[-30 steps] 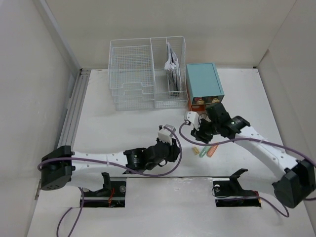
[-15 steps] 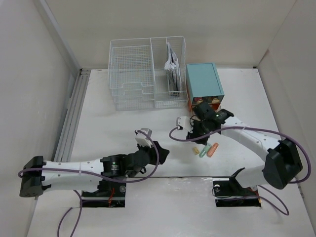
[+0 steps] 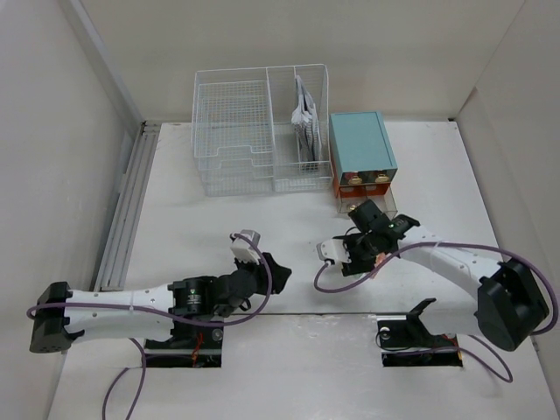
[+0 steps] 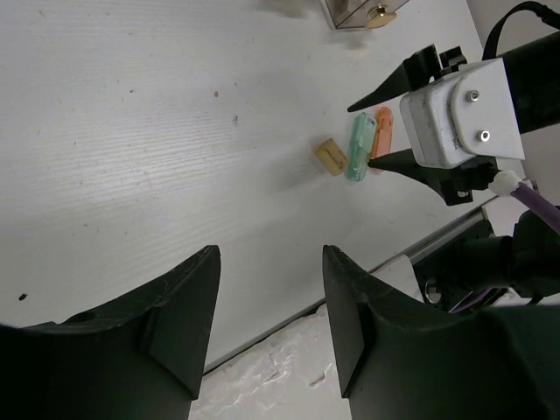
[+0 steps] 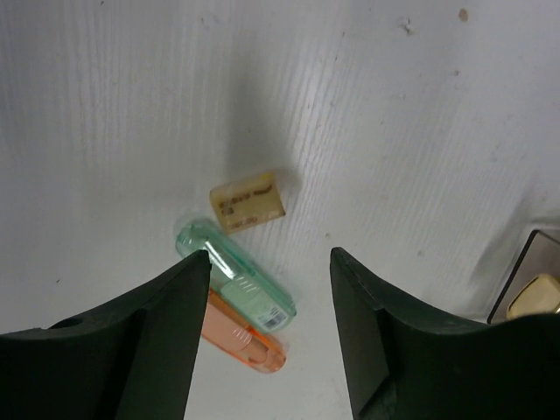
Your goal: Organize the desk
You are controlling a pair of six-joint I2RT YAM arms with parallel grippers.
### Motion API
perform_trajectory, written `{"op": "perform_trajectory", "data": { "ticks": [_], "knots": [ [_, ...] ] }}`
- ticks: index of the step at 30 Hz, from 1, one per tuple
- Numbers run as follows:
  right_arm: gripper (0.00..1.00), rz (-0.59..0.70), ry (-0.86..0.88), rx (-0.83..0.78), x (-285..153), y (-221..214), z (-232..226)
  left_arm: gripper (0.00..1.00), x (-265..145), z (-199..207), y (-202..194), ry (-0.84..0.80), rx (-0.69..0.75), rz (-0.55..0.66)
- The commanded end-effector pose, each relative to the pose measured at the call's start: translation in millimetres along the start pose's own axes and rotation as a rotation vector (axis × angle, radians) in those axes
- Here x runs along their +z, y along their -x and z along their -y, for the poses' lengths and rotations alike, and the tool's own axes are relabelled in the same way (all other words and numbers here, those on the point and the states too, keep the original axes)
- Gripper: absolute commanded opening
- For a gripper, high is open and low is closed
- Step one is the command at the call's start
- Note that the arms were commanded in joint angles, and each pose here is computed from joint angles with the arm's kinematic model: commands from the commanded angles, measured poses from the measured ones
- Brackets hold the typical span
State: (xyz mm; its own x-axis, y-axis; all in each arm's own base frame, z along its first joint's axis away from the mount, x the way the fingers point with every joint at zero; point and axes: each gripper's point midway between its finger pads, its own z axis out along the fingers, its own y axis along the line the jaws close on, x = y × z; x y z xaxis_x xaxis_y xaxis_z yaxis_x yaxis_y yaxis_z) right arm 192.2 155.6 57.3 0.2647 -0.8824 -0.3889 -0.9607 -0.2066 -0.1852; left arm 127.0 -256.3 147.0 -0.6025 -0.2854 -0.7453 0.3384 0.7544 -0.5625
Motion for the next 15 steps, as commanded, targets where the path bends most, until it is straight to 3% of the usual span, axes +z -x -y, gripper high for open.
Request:
{"op": "perform_trajectory", "data": {
  "ticks": [1,15],
  "knots": [
    [0.62,0.102,-0.037,-0.090,8.3,23.6,20.8,0.47,0.6,-5.3,-8.2,-0.001,-0.006,-0.012],
    [0.62,0.088,0.054,-0.058,27.0,18.5,13.8,0.47,-4.3,-10.4,-13.6,-0.028,-0.026,-0.014]
  ]
}}
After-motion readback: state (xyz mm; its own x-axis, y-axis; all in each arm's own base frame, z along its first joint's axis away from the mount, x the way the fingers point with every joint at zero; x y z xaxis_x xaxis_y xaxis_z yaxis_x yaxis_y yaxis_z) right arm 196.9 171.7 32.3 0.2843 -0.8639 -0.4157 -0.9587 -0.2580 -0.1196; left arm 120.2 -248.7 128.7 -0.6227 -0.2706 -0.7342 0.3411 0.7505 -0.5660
